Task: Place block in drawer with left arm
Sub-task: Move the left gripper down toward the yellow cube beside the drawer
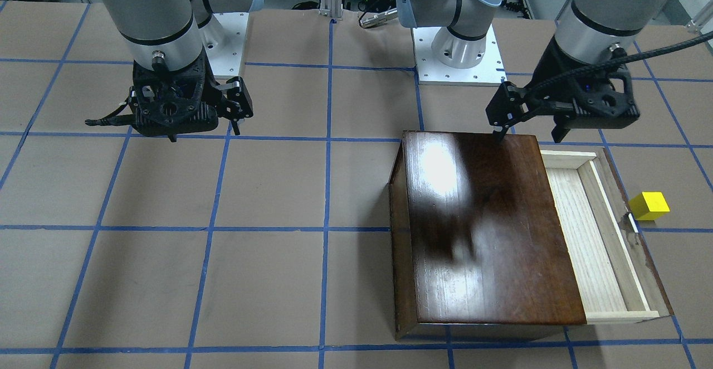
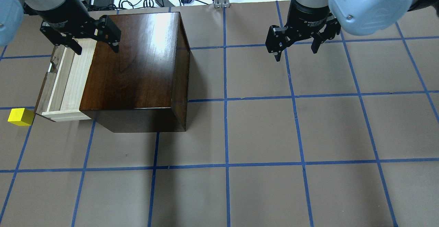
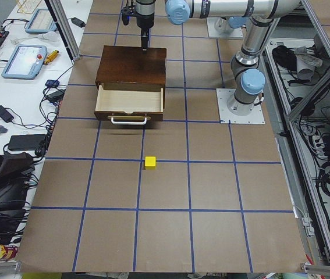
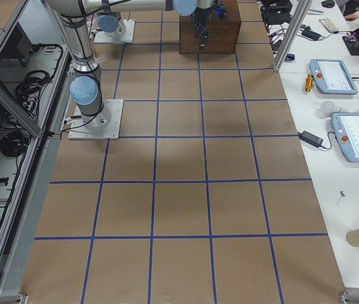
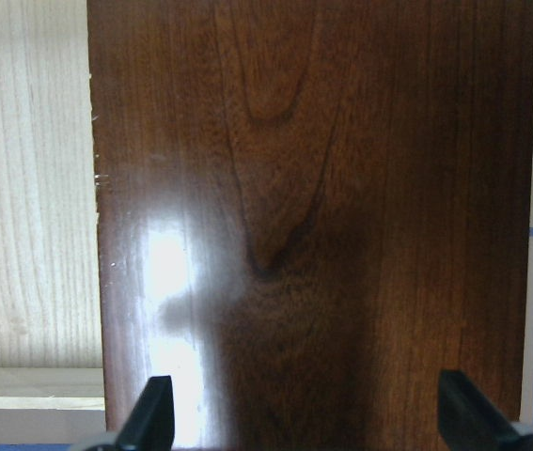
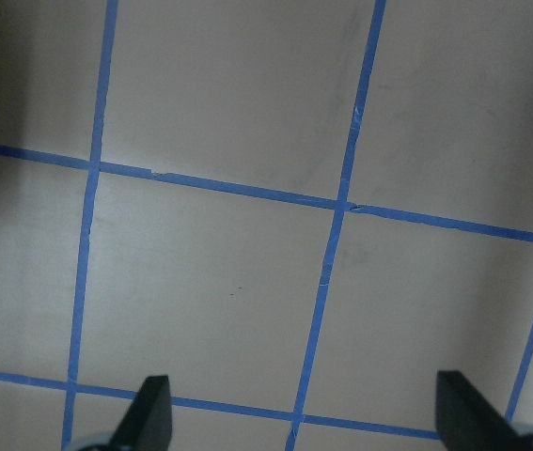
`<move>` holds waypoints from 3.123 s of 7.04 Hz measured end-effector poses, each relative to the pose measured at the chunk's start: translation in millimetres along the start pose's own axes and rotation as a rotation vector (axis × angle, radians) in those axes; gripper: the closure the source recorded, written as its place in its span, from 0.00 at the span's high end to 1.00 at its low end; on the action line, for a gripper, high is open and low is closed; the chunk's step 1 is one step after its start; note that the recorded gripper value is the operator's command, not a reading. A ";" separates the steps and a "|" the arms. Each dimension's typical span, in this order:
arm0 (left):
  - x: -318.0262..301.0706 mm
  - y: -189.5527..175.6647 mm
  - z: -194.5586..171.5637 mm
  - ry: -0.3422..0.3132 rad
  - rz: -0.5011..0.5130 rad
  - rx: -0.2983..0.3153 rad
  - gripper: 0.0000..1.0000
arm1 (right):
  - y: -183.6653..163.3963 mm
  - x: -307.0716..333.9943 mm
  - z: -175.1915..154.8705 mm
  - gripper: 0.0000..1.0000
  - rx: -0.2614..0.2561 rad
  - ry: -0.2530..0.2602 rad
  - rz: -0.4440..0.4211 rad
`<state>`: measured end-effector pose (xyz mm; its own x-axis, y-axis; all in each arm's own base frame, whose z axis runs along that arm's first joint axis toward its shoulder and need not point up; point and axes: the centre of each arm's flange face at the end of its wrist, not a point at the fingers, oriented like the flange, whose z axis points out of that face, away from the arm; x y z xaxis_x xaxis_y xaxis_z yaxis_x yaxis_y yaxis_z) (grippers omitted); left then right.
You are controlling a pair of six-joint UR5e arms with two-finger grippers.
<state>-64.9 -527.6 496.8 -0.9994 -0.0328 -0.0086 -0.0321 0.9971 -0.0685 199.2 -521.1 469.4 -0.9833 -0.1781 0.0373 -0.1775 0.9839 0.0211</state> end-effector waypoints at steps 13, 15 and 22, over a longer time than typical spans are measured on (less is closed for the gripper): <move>-371.5 57.5 57.9 0.023 0.547 -0.066 1.00 | 0.0 0.0 0.0 1.00 0.000 0.000 0.000; -392.3 54.0 82.1 0.013 0.847 -0.080 1.00 | 0.0 0.0 0.0 1.00 0.000 0.000 0.000; -439.9 20.6 210.2 0.029 1.557 -0.136 1.00 | 0.0 0.0 0.0 1.00 0.000 0.000 0.000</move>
<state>376.4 -507.0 289.5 -0.0484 0.9982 0.0362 0.9960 0.0455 0.0766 199.3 -521.1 469.4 -0.9833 -0.1780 0.0373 -0.1773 0.9839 0.0212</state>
